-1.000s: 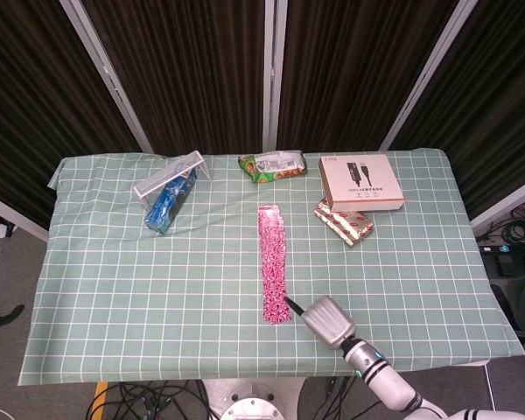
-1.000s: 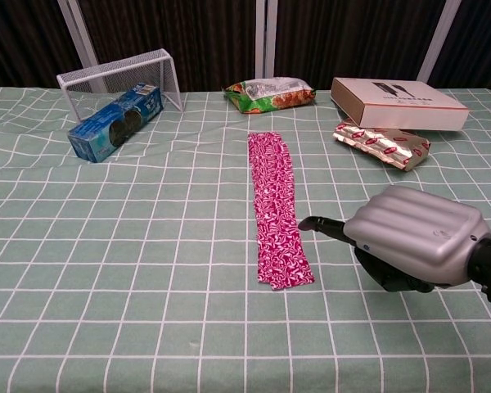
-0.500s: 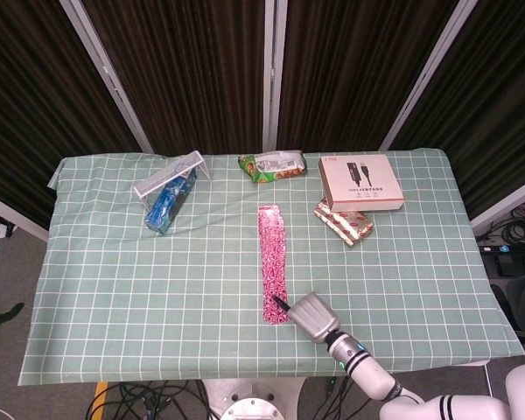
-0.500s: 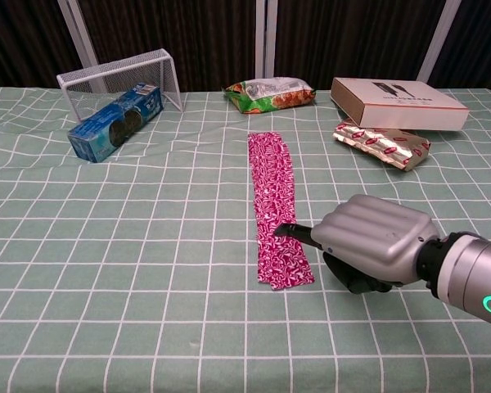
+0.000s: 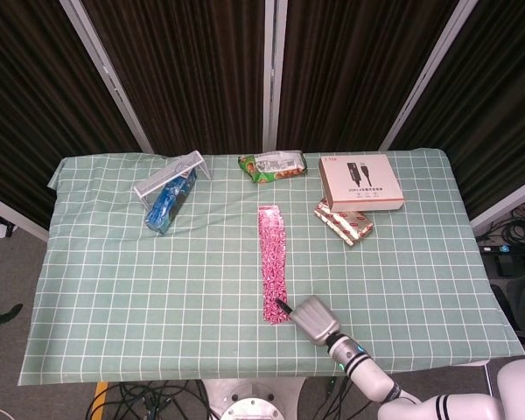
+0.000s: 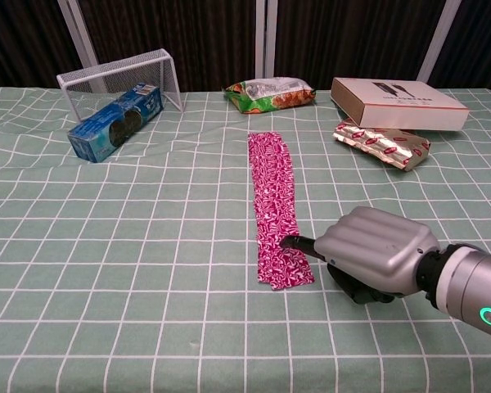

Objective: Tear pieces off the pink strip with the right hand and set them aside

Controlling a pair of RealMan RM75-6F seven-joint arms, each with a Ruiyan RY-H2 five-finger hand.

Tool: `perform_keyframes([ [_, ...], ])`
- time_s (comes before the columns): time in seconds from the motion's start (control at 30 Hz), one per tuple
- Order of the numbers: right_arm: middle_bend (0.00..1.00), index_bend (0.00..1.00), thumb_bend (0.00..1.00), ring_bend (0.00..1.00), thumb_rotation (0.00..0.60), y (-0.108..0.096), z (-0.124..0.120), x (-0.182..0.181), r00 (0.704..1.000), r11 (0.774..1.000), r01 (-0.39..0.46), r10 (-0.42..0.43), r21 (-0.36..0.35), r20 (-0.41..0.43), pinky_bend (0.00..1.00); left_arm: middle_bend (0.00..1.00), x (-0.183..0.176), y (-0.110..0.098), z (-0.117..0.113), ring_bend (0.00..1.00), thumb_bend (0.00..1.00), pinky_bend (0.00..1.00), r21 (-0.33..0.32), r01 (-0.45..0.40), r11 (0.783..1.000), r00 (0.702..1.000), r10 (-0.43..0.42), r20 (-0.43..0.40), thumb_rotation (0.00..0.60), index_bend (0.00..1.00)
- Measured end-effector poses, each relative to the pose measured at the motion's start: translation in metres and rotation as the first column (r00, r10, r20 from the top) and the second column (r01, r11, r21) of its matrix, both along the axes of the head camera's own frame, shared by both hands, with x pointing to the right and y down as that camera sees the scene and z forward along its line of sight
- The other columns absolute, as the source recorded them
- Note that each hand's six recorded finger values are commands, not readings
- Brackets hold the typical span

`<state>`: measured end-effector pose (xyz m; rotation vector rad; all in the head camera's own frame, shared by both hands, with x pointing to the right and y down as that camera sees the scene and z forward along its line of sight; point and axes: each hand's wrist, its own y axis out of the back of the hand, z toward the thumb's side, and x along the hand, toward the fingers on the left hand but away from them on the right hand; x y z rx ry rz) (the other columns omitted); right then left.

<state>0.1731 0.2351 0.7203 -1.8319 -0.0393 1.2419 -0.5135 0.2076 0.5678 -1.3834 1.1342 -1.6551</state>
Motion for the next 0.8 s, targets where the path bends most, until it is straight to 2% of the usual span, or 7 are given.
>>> perform_keyframes([
  [0.8,0.83,0.12,1.00,0.79,0.600,-0.011,0.002,0.063,0.989,0.996,-0.086,0.089,0.024,-0.119,0.72,0.00,0.001,0.000,0.005,0.00,0.12,0.03,-0.019,0.005,1.000,1.000,-0.005,-0.001,0.600,0.02],
])
